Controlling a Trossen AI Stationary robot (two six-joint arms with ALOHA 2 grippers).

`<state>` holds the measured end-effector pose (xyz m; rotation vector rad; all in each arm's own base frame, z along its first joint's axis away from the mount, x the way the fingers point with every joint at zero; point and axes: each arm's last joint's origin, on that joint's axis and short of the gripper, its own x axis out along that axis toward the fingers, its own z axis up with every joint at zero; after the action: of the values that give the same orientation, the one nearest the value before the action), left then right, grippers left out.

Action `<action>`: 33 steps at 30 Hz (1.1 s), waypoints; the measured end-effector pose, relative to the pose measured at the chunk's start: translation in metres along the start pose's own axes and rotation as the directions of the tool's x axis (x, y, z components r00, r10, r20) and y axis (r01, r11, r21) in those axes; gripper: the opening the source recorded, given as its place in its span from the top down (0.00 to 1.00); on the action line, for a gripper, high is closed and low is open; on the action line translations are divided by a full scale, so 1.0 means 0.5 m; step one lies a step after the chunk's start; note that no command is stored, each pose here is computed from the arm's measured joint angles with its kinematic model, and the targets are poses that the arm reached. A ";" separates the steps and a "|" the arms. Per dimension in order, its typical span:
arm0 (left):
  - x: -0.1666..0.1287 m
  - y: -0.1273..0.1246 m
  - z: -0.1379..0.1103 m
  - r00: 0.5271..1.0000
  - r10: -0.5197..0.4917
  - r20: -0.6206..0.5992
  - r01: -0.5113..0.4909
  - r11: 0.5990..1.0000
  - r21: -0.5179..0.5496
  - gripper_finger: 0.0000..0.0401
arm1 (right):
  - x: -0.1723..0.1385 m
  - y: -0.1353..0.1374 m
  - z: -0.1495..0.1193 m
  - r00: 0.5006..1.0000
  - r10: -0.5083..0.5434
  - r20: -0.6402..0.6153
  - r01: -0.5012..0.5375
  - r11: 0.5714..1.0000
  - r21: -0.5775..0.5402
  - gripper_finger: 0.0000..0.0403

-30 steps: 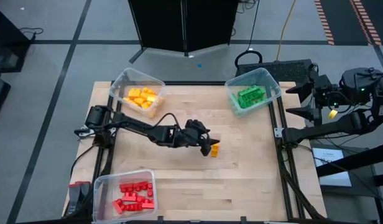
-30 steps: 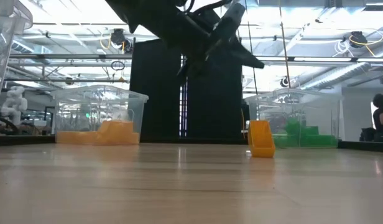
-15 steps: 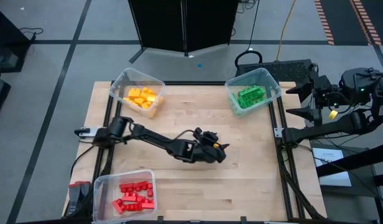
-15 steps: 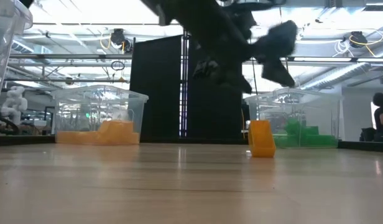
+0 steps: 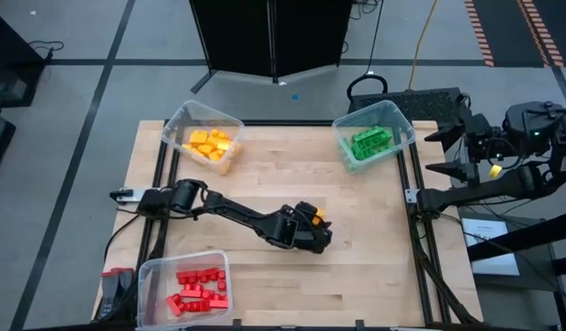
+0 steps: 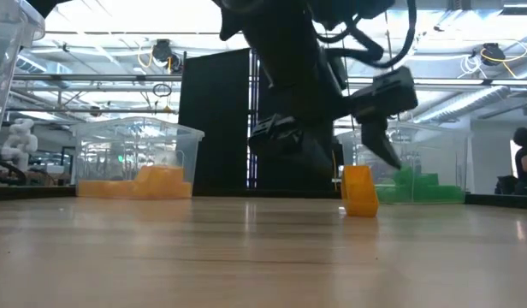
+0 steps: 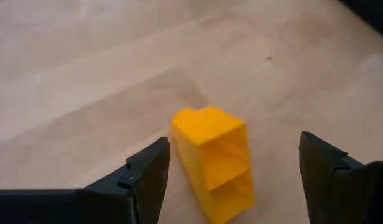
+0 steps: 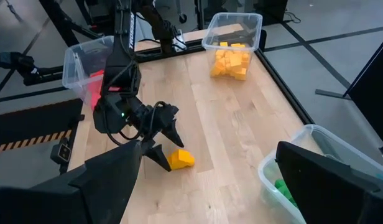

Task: Sort blocks
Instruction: Put the yellow game piece into the top left transparent bin

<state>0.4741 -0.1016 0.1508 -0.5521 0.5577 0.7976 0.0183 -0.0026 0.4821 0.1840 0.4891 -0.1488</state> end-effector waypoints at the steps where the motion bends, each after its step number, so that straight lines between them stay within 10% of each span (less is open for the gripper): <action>1: 0.002 0.000 -0.002 1.000 0.002 0.000 -0.002 1.000 -0.010 0.40 | -0.001 0.000 -0.001 1.000 0.001 0.002 -0.001 1.000 0.000 0.09; 15: 0.086 0.018 -0.044 0.999 0.035 -0.010 -0.036 0.991 -0.126 0.43 | -0.004 -0.001 -0.003 1.000 0.002 0.005 -0.002 1.000 0.004 0.09; 25: 0.087 0.014 -0.042 0.999 -0.004 -0.047 -0.003 0.987 -0.163 0.93 | -0.004 -0.001 -0.005 1.000 -0.004 -0.008 0.004 1.000 0.024 0.09; 33: 0.061 0.006 -0.025 0.992 -0.066 -0.109 0.054 0.993 -0.109 0.97 | -0.004 -0.001 -0.005 1.000 -0.004 -0.007 0.004 1.000 0.025 0.09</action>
<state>0.4864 -0.0927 0.1211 -0.7123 0.6021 0.7450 0.0152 -0.0026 0.4808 0.2084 0.4948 -0.1584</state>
